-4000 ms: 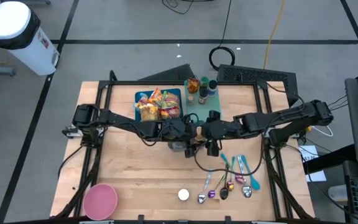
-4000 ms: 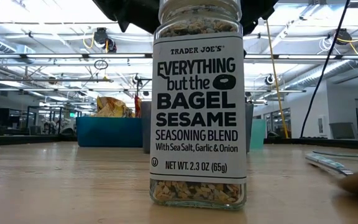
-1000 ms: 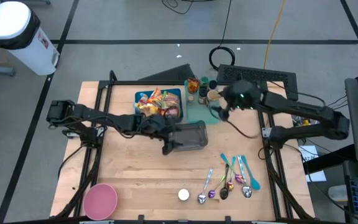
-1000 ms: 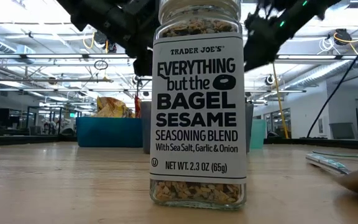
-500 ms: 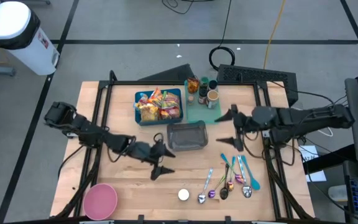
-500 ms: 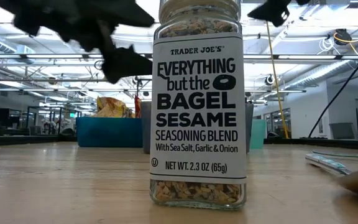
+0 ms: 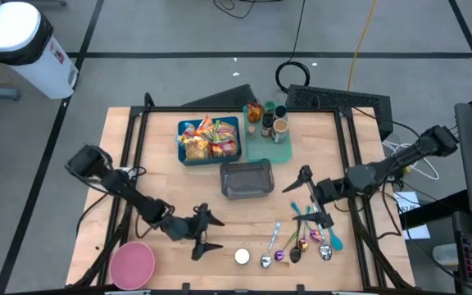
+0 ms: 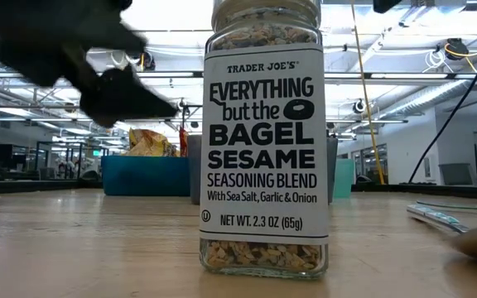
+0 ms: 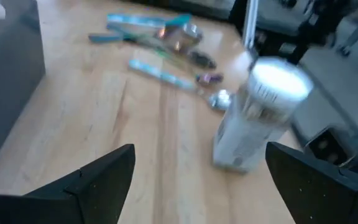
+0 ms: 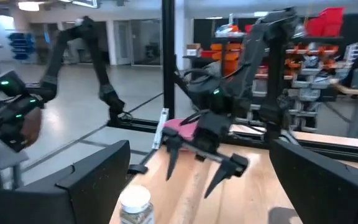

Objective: Pick & Place Food Item
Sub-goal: Put the white seasoning bottle into the green bin

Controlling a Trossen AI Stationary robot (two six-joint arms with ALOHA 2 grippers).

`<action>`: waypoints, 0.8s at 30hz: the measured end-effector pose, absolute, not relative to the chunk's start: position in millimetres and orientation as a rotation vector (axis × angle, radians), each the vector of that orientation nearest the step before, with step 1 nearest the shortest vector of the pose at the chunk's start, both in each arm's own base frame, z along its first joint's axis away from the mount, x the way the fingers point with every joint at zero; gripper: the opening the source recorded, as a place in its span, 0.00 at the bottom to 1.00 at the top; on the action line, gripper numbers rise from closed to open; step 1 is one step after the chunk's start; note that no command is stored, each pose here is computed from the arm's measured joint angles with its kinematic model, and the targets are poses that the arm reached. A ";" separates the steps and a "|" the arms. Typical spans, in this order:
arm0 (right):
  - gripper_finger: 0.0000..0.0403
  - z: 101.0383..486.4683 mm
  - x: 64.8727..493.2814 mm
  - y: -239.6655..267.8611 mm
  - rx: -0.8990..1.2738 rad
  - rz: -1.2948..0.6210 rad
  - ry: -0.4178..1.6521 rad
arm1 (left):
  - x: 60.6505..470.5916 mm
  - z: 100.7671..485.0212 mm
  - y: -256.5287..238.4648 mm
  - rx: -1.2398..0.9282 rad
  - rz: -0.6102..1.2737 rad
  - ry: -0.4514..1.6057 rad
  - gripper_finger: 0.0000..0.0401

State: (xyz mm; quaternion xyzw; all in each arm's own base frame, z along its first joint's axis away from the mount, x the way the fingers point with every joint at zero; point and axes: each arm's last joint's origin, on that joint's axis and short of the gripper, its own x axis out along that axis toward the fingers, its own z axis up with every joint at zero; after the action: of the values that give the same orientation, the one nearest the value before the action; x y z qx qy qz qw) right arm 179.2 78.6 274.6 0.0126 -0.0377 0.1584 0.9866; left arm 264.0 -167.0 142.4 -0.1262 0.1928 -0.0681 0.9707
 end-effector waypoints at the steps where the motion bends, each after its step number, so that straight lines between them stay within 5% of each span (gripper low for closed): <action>1: 0.94 271.3 177.9 80.8 0.021 0.307 -0.079 | 264.5 136.8 -168.0 -0.238 -0.131 0.397 0.92; 24: 0.94 265.5 171.3 102.2 -0.010 0.289 -0.091 | 320.6 81.6 -213.3 -0.046 -0.271 0.476 0.92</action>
State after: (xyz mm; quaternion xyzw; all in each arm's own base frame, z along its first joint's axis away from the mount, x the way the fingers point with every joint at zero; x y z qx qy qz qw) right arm 171.3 102.2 265.5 -0.0050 -0.0455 0.1438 0.9886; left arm 320.6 -213.3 81.6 -0.0226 0.2352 -0.1336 0.9625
